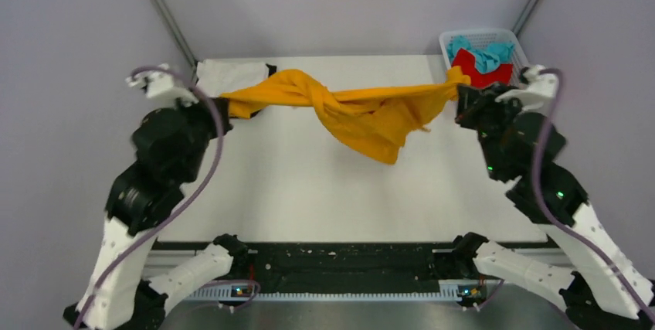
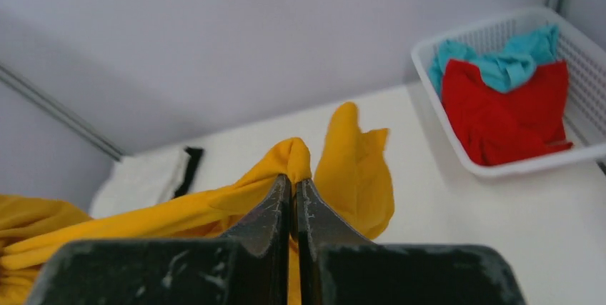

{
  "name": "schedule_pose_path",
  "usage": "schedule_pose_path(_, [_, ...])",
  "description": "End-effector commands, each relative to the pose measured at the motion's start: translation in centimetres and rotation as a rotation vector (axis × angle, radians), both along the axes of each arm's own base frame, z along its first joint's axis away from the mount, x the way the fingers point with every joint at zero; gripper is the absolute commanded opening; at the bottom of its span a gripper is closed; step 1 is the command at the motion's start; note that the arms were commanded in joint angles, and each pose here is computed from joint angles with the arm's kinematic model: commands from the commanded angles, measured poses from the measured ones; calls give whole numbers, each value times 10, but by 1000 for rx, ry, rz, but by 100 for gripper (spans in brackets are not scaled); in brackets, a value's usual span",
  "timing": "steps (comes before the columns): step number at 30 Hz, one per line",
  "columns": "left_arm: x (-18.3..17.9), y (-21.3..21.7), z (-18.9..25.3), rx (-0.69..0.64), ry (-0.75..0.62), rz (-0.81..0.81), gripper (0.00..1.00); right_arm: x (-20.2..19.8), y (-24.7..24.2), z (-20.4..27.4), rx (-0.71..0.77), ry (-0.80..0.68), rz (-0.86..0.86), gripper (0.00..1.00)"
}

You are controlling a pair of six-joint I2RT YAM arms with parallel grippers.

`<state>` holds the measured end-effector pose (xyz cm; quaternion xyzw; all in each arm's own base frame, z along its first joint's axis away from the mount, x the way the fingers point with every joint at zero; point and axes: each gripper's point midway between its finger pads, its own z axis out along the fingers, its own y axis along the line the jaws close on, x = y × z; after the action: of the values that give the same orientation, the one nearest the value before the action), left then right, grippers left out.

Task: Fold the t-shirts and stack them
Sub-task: Flatten out the tshirt

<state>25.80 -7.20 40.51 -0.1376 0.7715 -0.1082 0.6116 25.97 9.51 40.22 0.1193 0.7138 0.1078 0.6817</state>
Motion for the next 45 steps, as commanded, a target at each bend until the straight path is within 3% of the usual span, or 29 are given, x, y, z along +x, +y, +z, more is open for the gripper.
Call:
schedule_pose_path(1, [-53, 38, 72, -93, -266, 14, 0, -43, -25, 97, 46, -240, 111, 0])
schedule_pose_path(4, [-88, 63, 94, -158, -388, 35, 0, -73, -32, 142, 93, -363, 209, 0])
schedule_pose_path(8, [-112, 84, 91, -193, -433, 78, 0, -86, -46, 159, 94, -395, 198, 0])
schedule_pose_path(16, [-91, 97, 59, -164, -332, 237, 0, -66, -52, 152, 67, -346, 83, 0])
schedule_pose_path(24, [-102, 97, 53, -229, -366, 206, 0, -78, -51, 156, 87, -381, 141, 0])
schedule_pose_path(32, [-92, 89, 46, -215, -303, 199, 0, -63, -59, 152, 36, -337, 40, 0])
schedule_pose_path(38, [-42, 77, 21, -107, -189, 316, 0, -16, -41, 123, -108, -228, -93, 0])
schedule_pose_path(42, [21, 57, -17, 37, -49, 378, 0, 29, -27, 78, -262, -131, -202, 0])
schedule_pose_path(45, [82, 53, -54, 37, 66, 333, 0, 77, -19, 32, -264, -54, -160, 0])
